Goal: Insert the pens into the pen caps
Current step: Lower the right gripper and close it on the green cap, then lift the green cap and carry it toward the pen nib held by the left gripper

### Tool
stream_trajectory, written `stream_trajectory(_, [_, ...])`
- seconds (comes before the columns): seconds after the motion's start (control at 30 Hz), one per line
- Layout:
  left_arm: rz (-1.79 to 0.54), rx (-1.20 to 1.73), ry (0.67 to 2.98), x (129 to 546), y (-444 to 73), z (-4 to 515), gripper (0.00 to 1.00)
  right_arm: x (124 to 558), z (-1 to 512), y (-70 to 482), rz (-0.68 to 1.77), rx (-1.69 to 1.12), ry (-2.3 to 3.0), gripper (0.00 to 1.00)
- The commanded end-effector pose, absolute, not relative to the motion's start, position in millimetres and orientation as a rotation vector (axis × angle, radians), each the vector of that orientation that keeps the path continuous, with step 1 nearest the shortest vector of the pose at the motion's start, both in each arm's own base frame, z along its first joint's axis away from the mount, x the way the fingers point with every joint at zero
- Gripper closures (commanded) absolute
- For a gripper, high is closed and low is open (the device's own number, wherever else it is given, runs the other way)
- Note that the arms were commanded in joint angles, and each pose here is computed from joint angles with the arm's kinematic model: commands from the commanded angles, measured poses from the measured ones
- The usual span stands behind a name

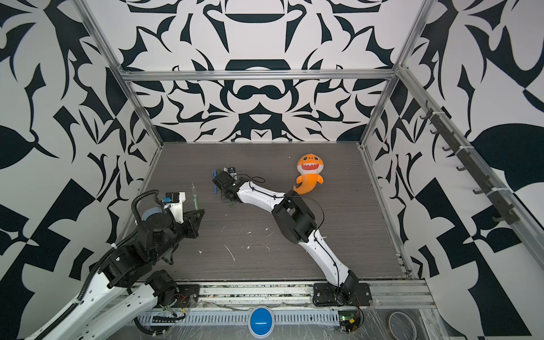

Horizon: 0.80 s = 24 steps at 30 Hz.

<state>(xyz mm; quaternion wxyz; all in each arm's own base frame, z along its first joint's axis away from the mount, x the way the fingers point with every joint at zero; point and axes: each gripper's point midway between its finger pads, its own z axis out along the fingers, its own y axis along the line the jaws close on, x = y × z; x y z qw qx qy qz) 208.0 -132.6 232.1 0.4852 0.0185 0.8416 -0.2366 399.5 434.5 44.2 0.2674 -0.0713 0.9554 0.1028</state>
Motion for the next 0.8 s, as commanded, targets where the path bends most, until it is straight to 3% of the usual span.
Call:
stream_trajectory(0.0, [-0.590, 0.057, 2.033, 210.1, -136.1, 234.5, 0.99, 404.0, 64.3, 436.9, 0.274, -0.187, 2.543, 0.69])
stream_trajectory(0.23, [-0.591, 0.069, 2.032, 210.5, -137.8, 234.4, 0.99, 402.3, 52.7, 445.5, 0.344, -0.175, 2.574, 0.70])
stream_trajectory(0.77, [-0.579, 0.086, 2.033, 209.5, -136.9, 233.8, 0.99, 399.6, 42.2, 452.1, 0.427, -0.194, 2.608, 0.88])
